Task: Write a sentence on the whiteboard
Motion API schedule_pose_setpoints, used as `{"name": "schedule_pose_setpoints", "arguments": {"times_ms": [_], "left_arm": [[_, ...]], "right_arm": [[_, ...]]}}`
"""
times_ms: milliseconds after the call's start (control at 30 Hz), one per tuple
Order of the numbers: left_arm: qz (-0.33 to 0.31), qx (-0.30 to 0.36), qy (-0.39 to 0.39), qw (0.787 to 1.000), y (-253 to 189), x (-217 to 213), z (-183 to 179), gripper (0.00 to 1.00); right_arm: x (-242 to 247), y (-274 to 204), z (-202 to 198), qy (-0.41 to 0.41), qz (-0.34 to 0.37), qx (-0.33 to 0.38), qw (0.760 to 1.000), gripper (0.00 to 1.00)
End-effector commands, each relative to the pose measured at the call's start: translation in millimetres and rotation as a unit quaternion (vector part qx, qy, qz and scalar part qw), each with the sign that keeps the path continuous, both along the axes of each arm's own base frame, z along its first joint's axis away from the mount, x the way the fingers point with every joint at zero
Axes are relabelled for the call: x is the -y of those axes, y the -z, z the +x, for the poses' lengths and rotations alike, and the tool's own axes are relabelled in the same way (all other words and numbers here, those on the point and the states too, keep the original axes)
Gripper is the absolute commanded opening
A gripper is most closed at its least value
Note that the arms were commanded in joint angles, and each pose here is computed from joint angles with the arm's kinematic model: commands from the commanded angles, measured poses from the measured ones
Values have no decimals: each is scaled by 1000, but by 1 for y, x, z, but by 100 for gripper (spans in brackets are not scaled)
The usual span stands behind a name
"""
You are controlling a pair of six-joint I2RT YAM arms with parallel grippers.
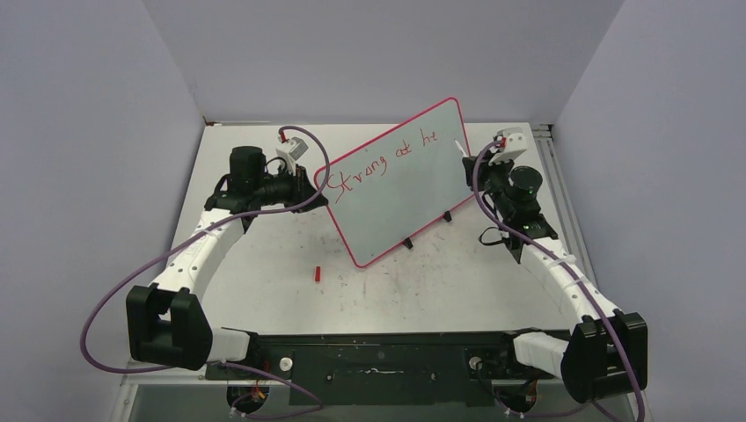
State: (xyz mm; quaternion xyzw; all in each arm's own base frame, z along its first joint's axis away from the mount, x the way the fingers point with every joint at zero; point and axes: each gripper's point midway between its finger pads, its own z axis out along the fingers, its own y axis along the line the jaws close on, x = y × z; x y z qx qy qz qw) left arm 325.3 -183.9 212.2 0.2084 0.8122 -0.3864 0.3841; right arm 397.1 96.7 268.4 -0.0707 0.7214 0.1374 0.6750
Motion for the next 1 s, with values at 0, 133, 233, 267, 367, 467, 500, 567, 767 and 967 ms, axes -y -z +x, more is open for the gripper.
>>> {"name": "schedule_pose_setpoints", "arguments": {"times_ms": [0, 133, 233, 267, 367, 467, 500, 567, 767, 967], "left_arm": [[0, 23, 9, 1000, -12, 2, 5, 0], [1, 24, 9, 1000, -12, 2, 5, 0], [1, 25, 9, 1000, -12, 2, 5, 0], [1, 25, 9, 1000, -12, 2, 5, 0], [-1, 23, 11, 1000, -11, 3, 5, 0], [-1, 22, 12, 1000, -11, 4, 4, 0], [-1, 22, 12, 1000, -11, 4, 5, 0], [-1, 21, 14, 1000, -10, 4, 4, 0], [-1, 20, 15, 1000, -10, 6, 4, 0], [-1, 21, 15, 1000, -10, 5, 4, 0]], "right_arm": [[-10, -32, 11, -23, 12, 45, 999, 5], [-15, -32, 22, -32, 8, 43, 999, 5], [-19, -33, 28, -40, 6, 44, 998, 5], [-21, -33, 29, -42, 5, 43, 998, 5], [-25, -31, 33, -44, 0, 41, 998, 5], [-29, -28, 37, -45, -6, 38, 998, 5], [-31, -28, 38, -46, -7, 38, 998, 5], [-32, -27, 40, -45, -7, 39, 998, 5], [-36, -25, 45, -44, -14, 38, 998, 5], [-32, -24, 48, -29, -18, 37, 999, 5]]}}
